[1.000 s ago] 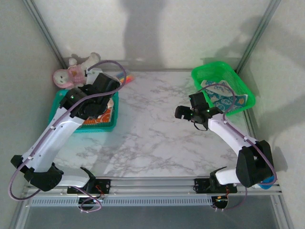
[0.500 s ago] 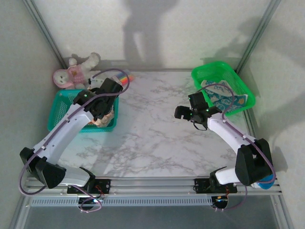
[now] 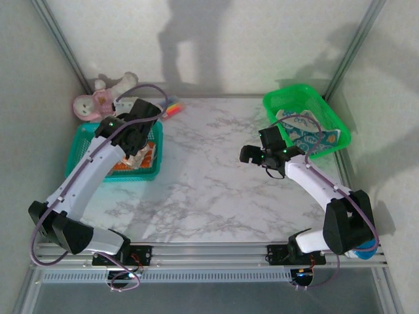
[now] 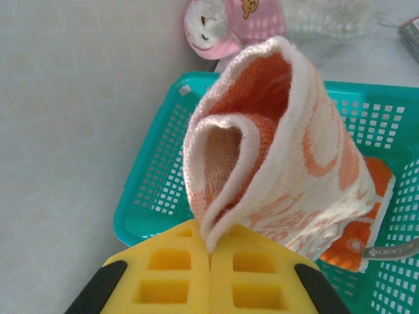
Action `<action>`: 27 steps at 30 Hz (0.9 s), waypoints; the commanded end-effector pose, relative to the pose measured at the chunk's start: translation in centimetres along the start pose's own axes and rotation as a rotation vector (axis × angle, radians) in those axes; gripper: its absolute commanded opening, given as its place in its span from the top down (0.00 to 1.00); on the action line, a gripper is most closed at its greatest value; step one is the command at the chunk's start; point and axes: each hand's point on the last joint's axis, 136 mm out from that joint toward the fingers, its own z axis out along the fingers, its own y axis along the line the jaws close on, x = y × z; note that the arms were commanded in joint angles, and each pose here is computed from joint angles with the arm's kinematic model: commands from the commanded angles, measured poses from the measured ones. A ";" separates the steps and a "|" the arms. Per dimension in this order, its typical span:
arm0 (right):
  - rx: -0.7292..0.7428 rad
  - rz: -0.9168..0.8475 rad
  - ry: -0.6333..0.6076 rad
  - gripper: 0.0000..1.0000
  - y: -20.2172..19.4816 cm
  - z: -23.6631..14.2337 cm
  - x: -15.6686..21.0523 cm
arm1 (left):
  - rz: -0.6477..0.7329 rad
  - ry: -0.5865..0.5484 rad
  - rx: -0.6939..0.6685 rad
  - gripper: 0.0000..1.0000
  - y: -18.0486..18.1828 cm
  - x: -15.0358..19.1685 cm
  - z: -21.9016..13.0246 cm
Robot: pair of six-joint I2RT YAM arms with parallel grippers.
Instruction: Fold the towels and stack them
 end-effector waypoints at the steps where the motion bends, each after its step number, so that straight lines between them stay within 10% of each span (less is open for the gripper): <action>1: 0.011 -0.002 0.006 0.01 -0.2 0.1 -0.1 | -0.032 0.026 0.048 1.00 -1.0 -0.3 0.1; 27: 0.029 0.010 0.031 0.01 -0.6 1.3 0.6 | -0.104 0.088 0.259 1.00 -4.8 -1.1 -1.0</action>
